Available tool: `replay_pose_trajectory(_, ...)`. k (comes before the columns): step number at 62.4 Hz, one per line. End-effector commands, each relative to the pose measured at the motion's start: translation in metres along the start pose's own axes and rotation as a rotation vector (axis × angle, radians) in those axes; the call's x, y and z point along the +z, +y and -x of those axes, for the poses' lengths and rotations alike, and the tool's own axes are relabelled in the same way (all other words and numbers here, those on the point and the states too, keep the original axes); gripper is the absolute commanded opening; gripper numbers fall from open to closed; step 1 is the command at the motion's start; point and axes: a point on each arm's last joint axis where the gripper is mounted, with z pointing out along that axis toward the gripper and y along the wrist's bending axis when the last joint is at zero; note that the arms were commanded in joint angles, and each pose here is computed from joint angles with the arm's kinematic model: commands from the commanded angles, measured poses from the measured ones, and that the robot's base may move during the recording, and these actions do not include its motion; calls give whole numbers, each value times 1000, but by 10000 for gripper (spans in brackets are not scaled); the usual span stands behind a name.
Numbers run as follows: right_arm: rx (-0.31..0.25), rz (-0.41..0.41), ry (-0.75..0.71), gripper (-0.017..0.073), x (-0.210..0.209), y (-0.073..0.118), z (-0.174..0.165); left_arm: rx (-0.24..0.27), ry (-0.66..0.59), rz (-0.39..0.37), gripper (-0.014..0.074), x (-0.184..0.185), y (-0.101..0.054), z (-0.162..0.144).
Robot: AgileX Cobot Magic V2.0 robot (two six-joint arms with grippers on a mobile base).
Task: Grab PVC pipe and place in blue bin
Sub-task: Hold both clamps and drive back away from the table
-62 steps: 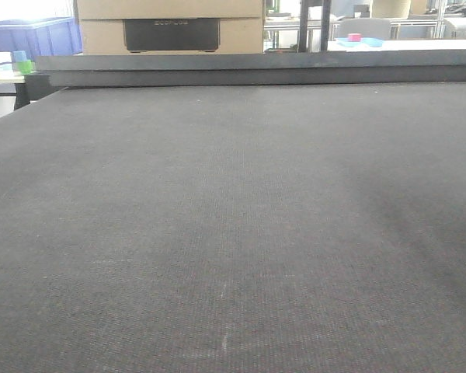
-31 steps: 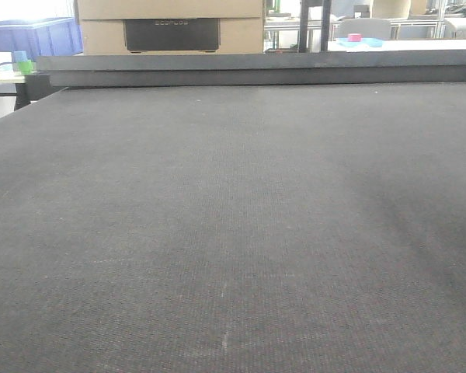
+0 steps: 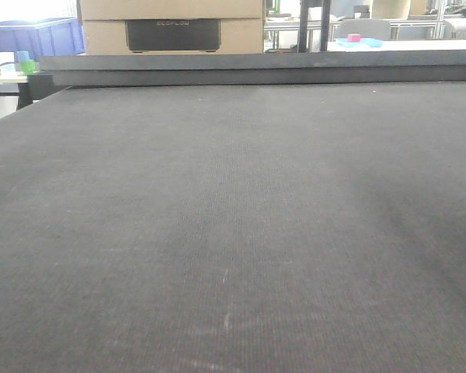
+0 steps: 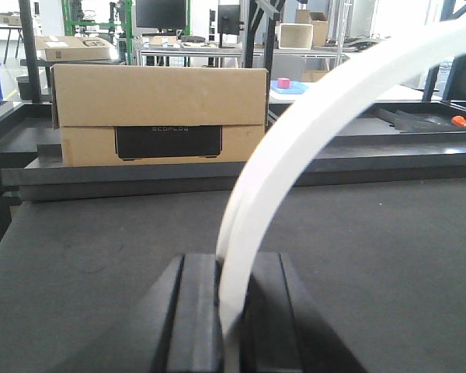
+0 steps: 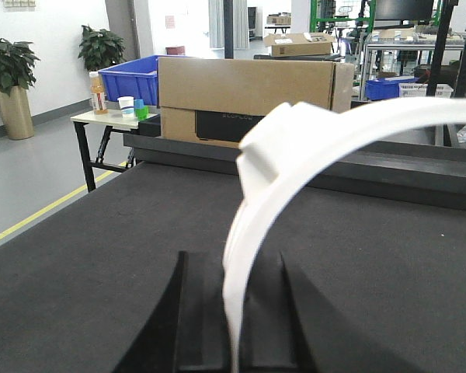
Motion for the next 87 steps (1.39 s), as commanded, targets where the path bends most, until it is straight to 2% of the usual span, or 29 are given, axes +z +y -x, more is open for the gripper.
replay_pose_trajectory(1, -4, 2, -24, -168, -2, 0, 3, -1, -37, 4, -111, -3, 1, 4)
replay_pose_trajectory(87, -4, 2, -22, -168, -1, 0, 2, -1, -42, 4, -111, -3, 1, 5)
